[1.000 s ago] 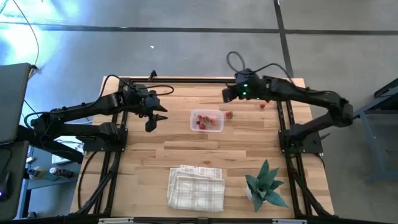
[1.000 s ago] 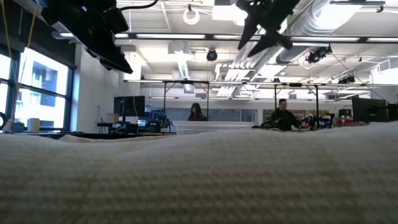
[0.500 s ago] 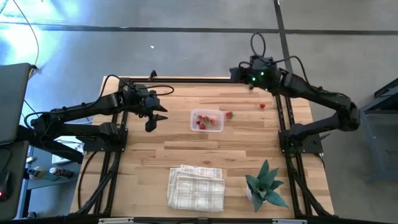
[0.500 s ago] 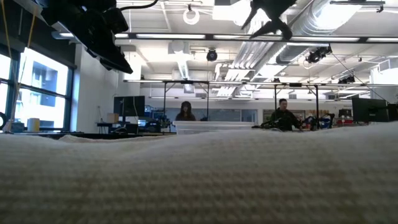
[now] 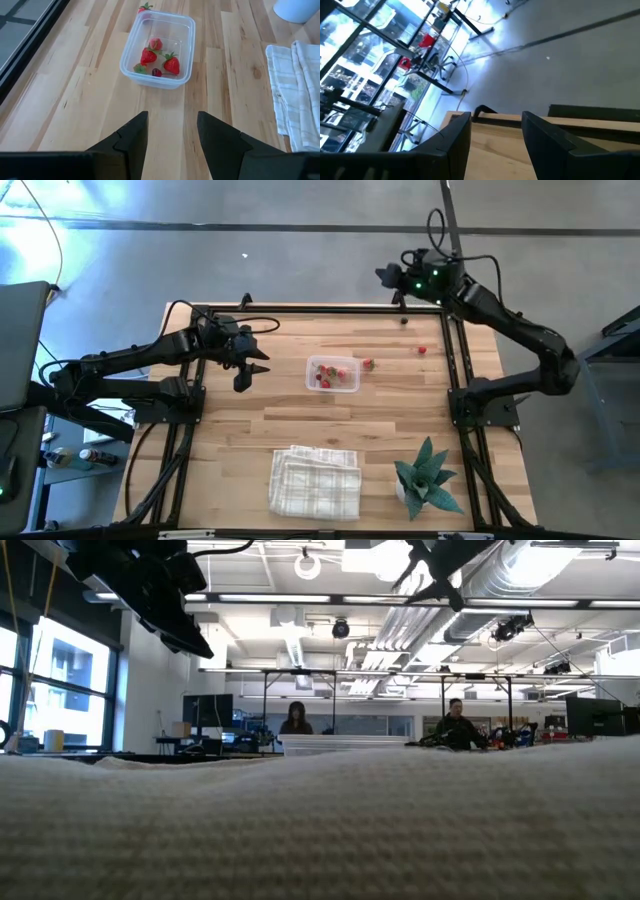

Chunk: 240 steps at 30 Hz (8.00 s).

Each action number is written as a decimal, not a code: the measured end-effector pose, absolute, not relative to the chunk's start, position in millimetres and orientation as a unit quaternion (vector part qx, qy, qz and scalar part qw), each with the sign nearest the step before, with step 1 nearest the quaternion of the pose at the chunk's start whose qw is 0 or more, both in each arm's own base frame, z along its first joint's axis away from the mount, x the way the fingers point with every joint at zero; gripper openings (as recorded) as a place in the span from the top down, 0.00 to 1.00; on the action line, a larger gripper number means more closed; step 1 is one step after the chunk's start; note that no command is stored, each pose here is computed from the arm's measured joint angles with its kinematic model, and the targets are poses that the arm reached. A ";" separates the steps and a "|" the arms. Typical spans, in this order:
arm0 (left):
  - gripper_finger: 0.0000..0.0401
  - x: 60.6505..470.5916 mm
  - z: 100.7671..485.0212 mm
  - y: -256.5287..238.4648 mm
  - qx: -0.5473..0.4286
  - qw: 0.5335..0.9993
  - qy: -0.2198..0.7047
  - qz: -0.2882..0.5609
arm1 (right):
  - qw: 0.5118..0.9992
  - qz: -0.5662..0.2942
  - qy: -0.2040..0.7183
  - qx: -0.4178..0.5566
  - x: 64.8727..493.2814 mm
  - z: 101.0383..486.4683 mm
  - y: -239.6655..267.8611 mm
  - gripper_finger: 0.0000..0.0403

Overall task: Pick and placing Produce into tupperware
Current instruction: Put the black cherry into the transparent bin

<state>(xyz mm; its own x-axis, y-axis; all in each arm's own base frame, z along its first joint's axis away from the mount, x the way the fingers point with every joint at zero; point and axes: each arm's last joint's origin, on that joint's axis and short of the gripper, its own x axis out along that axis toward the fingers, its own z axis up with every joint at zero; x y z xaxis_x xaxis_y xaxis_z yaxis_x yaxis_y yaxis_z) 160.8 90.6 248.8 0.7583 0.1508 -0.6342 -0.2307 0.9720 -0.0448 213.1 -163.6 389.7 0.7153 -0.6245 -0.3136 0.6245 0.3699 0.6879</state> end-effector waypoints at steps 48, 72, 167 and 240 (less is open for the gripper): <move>0.60 160.7 248.7 90.7 -0.060 0.936 0.332 0.102 | 0.498 -0.514 0.516 0.471 253.8 310.7 -237.1 0.59; 0.60 160.7 248.8 90.6 -0.060 0.936 0.332 0.102 | 0.455 -0.469 0.547 0.523 209.0 197.6 -238.5 0.59; 0.60 160.8 248.8 90.7 -0.060 0.936 0.332 0.102 | 0.503 -0.560 0.378 0.539 164.0 185.9 -290.3 0.52; 0.60 160.7 248.7 90.6 -0.060 0.936 0.332 0.102 | 0.486 -0.598 0.355 0.530 179.8 164.8 -296.5 0.52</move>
